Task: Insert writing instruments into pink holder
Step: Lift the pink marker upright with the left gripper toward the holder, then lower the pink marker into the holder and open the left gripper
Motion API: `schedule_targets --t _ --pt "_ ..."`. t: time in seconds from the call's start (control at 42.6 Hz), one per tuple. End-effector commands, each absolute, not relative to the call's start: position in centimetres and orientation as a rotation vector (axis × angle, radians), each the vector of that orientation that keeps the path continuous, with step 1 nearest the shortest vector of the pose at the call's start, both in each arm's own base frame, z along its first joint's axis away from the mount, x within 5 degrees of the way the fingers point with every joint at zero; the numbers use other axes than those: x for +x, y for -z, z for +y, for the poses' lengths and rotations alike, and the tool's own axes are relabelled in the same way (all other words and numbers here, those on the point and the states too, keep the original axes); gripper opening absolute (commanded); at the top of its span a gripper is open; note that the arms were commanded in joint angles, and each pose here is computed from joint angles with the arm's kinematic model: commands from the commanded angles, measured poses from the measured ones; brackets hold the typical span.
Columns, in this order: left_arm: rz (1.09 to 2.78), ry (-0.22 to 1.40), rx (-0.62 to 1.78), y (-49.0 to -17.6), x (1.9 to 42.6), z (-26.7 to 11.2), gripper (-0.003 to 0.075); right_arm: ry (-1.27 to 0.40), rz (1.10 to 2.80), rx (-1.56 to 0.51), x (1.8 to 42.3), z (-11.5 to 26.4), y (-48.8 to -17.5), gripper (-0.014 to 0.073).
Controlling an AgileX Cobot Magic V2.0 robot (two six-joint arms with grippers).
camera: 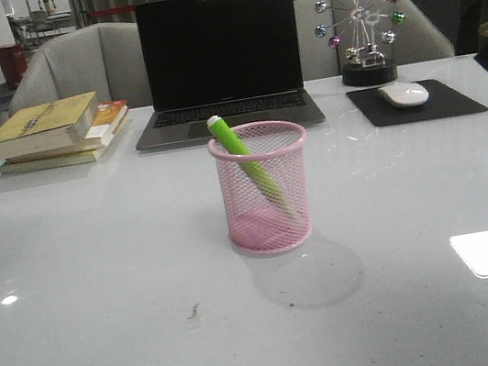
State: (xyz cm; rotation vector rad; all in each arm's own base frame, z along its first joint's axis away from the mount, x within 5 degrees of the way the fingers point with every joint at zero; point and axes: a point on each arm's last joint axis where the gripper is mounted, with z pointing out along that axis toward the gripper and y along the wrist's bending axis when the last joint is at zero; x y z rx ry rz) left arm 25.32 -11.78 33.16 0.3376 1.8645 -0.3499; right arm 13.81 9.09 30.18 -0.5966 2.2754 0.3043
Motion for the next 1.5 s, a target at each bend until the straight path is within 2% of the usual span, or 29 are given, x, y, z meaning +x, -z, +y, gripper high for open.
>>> schedule_targets --t 0.0,0.141,0.423,0.705,1.08,1.198,1.339,1.48 --pt "1.586 0.463 0.338 -35.5 23.6 -13.1 0.0092 -0.324 2.176 -0.572 14.1 9.2 -31.7 0.0508" --pt "1.459 0.572 0.4 -34.8 22.6 -16.1 0.0092 -0.324 2.176 -0.572 14.1 9.2 -31.7 0.0508" --pt "1.192 0.733 0.444 -32.2 23.3 -22.1 0.0092 -0.324 2.176 -0.572 14.1 9.2 -31.7 0.0508" --pt "1.255 0.754 0.48 -28.6 27.1 -26.7 0.0092 -0.324 2.176 -0.572 14.1 9.2 -31.7 0.0508" --pt "1.376 0.73 0.521 -23.4 28.8 -28.3 0.0099 -0.324 2.176 -0.572 14.1 9.2 -31.7 0.0508" --pt "1.399 0.725 0.529 -22.5 28.9 -28.5 0.0155 -0.324 2.176 -0.572 14.1 9.2 -31.7 0.0508" --pt "1.399 0.725 0.529 -22.4 28.9 -28.5 0.0316 -0.324 2.176 -0.572 14.1 9.2 -31.7 0.0508" --pt "1.406 0.723 0.532 -22.6 28.9 -28.4 0.0409 -0.324 2.176 -0.572 14.1 9.2 -31.7 0.0508"
